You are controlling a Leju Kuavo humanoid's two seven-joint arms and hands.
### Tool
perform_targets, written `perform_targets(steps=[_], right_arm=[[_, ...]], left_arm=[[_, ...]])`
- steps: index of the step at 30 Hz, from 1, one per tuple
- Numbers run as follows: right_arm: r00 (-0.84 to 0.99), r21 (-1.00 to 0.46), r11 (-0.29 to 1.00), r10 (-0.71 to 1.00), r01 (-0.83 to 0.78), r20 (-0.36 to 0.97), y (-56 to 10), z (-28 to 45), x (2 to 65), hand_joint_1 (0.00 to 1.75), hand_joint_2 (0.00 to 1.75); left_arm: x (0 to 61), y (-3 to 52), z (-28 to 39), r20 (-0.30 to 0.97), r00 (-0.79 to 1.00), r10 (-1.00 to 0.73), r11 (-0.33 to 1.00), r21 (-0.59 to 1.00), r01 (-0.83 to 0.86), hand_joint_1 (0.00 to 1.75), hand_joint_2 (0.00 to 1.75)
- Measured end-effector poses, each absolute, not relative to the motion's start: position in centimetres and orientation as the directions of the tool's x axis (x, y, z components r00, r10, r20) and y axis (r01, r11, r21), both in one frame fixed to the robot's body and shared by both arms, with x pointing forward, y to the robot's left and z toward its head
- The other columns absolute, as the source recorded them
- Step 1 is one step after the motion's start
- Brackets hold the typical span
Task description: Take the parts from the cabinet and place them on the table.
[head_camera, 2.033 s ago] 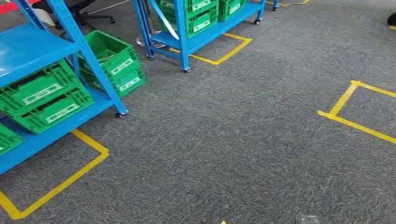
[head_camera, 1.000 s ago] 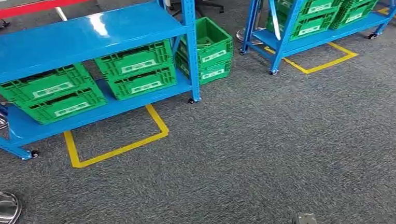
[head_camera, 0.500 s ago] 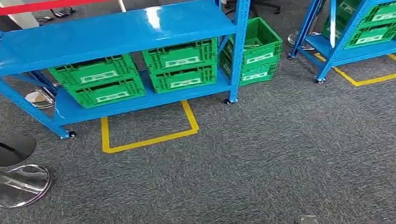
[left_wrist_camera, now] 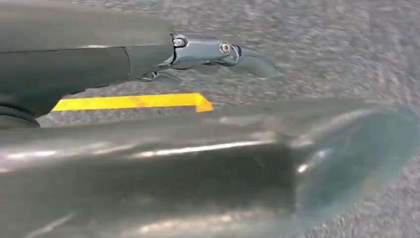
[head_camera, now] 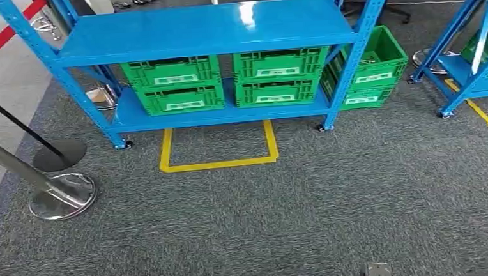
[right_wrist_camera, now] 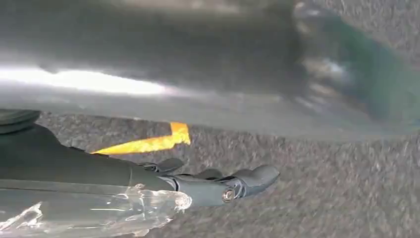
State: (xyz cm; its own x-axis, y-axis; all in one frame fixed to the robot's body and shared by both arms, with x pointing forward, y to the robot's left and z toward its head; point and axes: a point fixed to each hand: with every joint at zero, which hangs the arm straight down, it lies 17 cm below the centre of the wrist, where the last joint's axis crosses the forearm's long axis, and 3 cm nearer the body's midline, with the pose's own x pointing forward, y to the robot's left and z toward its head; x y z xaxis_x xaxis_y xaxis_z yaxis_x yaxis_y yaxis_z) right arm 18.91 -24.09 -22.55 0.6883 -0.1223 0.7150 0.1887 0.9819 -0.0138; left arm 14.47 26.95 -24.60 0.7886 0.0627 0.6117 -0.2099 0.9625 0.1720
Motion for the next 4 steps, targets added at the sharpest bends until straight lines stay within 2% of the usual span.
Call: perform_targets(steps=[4], right_arm=[[0.69, -0.014, 0.982, -0.121, 0.187, 0.714, -24.05, -22.6, 18.72, 0.0, 0.0]], left_arm=[[14.67, 26.78, -24.53, 0.616, 0.785, 0.065, 0.963, 0.169, -0.212, 0.0, 0.0]])
